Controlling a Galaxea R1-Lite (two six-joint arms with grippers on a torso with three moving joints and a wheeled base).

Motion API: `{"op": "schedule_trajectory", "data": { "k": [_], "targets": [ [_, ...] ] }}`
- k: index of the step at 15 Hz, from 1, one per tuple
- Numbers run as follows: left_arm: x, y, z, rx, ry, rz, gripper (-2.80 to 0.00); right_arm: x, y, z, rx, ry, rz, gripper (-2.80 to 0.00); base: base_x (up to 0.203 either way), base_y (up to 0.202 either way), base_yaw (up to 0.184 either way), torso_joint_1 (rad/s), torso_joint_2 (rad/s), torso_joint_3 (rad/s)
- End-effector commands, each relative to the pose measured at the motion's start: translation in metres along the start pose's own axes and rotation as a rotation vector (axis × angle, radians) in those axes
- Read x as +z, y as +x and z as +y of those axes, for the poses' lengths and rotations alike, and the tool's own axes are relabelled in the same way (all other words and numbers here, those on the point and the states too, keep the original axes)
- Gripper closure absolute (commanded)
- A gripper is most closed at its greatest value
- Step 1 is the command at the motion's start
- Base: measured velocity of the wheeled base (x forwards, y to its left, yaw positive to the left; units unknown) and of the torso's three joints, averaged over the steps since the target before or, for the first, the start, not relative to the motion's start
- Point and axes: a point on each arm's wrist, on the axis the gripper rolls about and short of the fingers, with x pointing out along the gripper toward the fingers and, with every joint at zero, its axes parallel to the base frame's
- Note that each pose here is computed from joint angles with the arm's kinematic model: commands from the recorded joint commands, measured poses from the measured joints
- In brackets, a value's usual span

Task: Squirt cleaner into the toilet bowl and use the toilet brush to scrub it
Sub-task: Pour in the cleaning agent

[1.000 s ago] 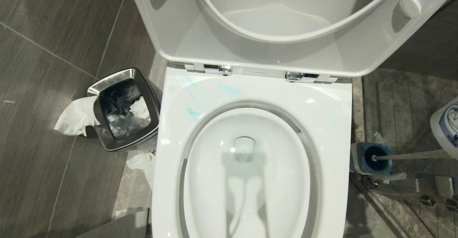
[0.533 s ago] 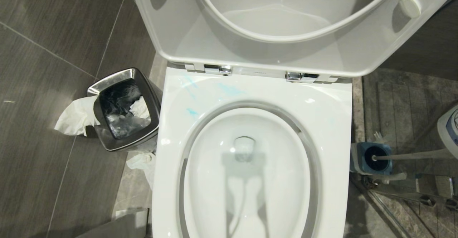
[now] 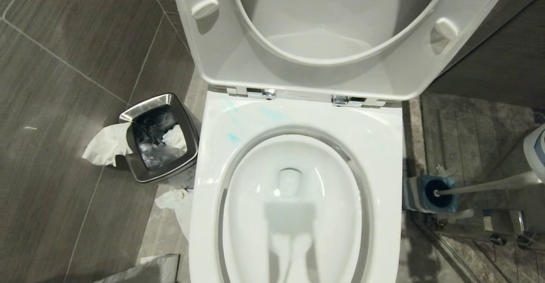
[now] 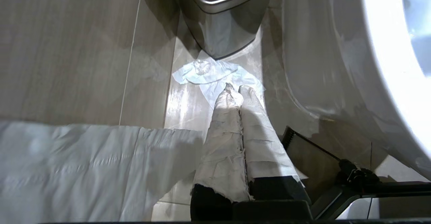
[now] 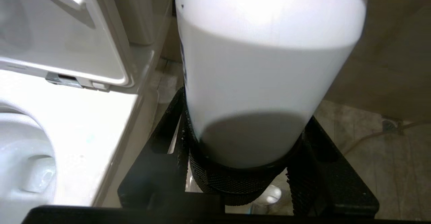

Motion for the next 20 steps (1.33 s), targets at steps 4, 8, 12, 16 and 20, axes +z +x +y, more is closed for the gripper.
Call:
{"op": "schedule_trajectory", "data": {
  "k": [4, 8, 12, 16, 20],
  "targets": [
    [0.0, 0.0, 0.0, 0.0, 0.002, 0.002, 0.0, -0.001, 0.002, 0.0, 0.002, -0.001, 0.004, 0.0, 0.0, 0.0, 0.0, 0.0, 0.0, 0.201],
    [-0.001, 0.0, 0.0, 0.0, 0.002, 0.003, 0.0, -0.002, 0.002, 0.0, 0.003, 0.0, 0.01, 0.0, 0.0, 0.0, 0.0, 0.001, 0.0, 0.206],
    [0.0, 0.0, 0.0, 0.0, 0.004, 0.002, 0.0, -0.004, 0.002, 0.0, 0.008, 0.0, 0.016, 0.0, 0.0, 0.0, 0.0, 0.001, 0.01, 0.205],
    [-0.001, 0.0, 0.0, 0.0, 0.004, 0.003, 0.0, -0.008, 0.002, 0.001, 0.011, 0.002, 0.043, 0.0, 0.0, 0.0, 0.0, 0.001, 0.0, 0.206],
    [-0.001, 0.0, 0.0, 0.0, 0.004, 0.003, 0.0, -0.012, 0.002, 0.001, 0.016, 0.006, 0.077, 0.0, 0.0, 0.0, 0.0, 0.003, 0.0, 0.205]
  ]
}}
